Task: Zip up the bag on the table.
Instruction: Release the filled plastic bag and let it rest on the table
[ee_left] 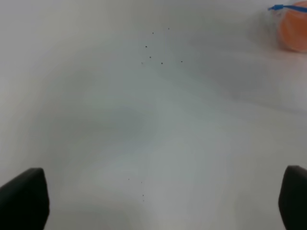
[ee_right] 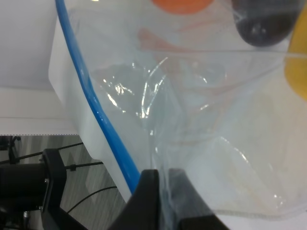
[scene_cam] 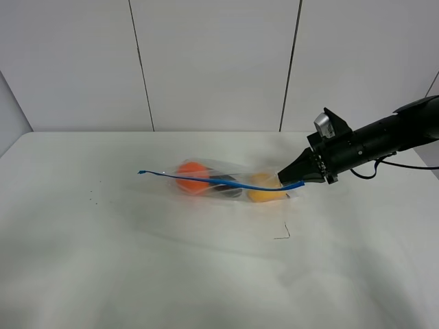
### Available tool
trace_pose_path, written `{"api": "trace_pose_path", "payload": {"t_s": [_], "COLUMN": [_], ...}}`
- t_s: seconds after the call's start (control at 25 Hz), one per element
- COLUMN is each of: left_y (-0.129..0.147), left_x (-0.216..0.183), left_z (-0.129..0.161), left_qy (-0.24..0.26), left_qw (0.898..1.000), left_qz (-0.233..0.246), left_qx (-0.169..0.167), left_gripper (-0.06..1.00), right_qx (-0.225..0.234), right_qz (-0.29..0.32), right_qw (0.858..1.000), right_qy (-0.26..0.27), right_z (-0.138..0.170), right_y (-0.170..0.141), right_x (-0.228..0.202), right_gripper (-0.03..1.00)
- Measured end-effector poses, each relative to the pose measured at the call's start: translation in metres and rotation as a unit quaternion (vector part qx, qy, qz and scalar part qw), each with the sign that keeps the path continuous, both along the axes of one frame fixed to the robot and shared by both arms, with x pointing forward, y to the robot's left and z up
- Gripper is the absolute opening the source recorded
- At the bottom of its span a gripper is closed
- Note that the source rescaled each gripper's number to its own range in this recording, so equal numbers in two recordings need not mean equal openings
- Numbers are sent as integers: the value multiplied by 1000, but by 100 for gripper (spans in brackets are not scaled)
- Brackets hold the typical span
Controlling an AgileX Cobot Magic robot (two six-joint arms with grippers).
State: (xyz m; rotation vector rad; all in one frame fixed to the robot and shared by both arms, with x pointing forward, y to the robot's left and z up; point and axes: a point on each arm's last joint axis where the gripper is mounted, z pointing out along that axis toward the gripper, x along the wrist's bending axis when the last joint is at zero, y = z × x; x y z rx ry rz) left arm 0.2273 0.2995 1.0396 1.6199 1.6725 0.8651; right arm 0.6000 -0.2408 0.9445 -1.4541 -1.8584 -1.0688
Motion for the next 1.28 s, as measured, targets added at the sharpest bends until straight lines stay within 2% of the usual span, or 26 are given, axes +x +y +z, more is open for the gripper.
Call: {"api": "trace_pose_path", "payload": {"t_s": [1.2, 1.28], "left_y": [0, 0], "left_x": [0, 0], "left_z": [-1, -1], "left_qy": [4, 4], "left_qw": [1000, 1000], "left_qz": [0, 0], "left_qx": [1, 1], "left_gripper": [100, 100], "right_qx": [0, 0], "right_qz": [0, -1], "right_qw": [1000, 1000], "right_qy": [-1, 1], "right_z": [0, 0], "right_y": [0, 0], "right_x": [0, 0], "right_gripper": [0, 3]}}
